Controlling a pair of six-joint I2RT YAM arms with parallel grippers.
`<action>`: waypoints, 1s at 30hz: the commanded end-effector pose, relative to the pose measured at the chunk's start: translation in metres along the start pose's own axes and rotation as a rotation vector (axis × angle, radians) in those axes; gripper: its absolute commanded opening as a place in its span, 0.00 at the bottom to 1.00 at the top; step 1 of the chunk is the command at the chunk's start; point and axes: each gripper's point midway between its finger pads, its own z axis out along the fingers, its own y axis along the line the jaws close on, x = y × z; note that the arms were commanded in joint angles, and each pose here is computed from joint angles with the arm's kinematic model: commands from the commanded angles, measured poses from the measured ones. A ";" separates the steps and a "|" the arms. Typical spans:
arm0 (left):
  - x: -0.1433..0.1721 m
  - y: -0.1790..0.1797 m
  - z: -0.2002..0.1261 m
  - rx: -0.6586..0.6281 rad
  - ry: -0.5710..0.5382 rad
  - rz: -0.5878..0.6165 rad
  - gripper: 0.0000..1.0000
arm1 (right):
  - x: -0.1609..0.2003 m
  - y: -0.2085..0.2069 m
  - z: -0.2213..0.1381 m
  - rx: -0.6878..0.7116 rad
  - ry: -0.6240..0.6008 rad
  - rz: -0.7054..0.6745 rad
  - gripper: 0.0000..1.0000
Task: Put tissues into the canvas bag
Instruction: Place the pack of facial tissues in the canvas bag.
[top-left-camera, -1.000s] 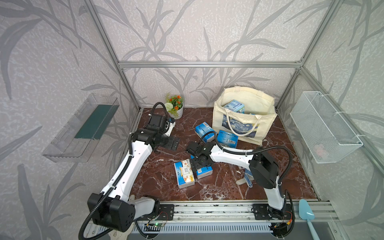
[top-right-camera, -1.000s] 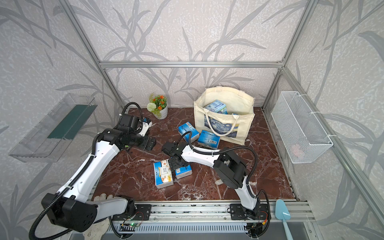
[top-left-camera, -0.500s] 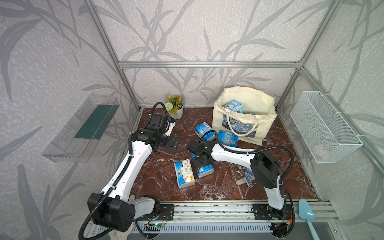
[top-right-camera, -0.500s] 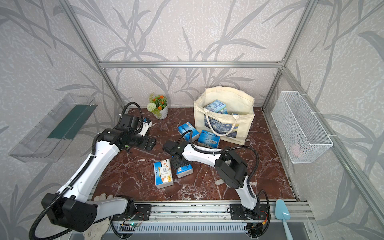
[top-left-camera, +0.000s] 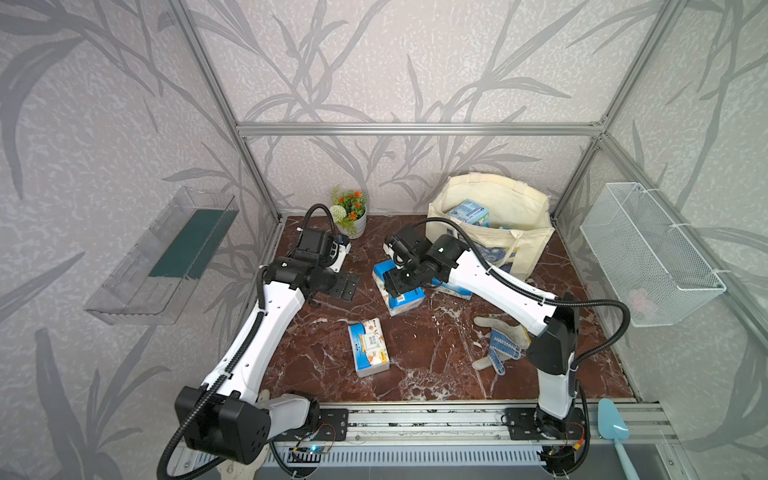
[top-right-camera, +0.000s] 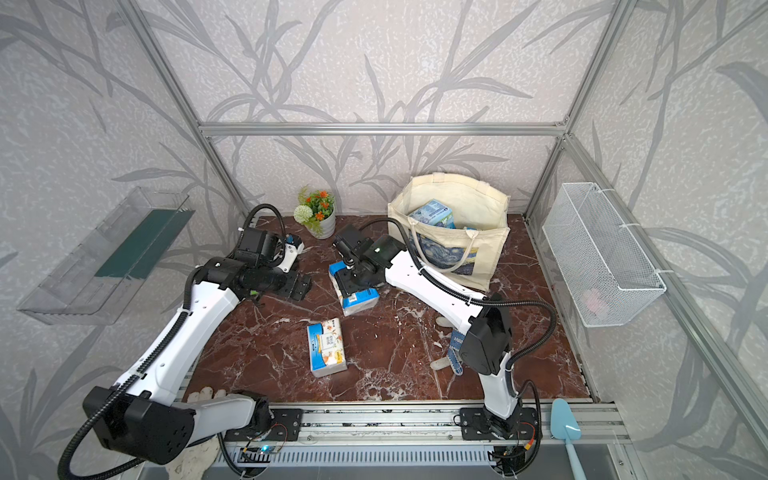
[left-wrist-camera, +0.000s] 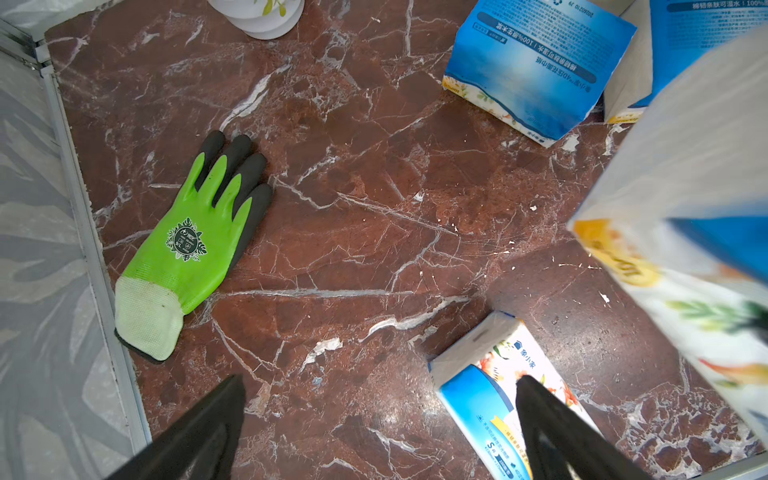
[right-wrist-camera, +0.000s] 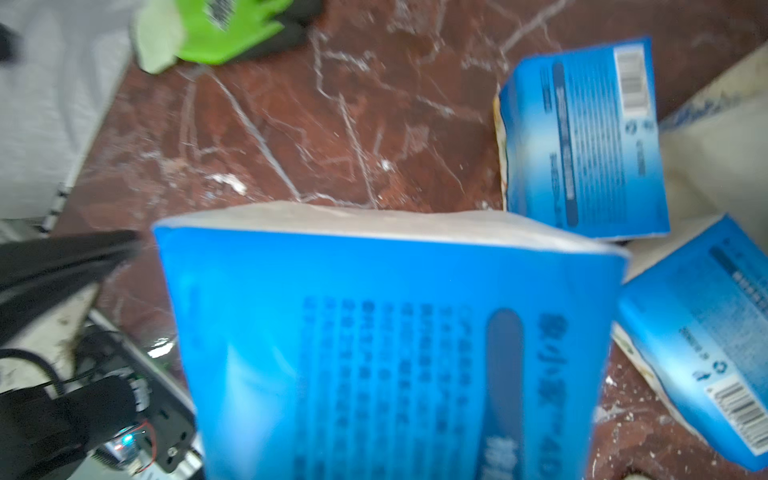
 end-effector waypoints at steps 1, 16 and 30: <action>-0.003 0.006 -0.006 -0.019 -0.015 -0.004 0.99 | -0.021 0.005 -0.023 -0.069 -0.021 -0.062 0.65; 0.004 0.004 0.009 0.006 0.026 0.005 0.98 | -0.157 -0.043 -0.097 -0.228 -0.439 0.006 0.64; 0.004 0.001 0.015 0.035 0.054 0.006 0.97 | -0.200 -0.119 -0.185 -0.076 -0.724 0.018 0.65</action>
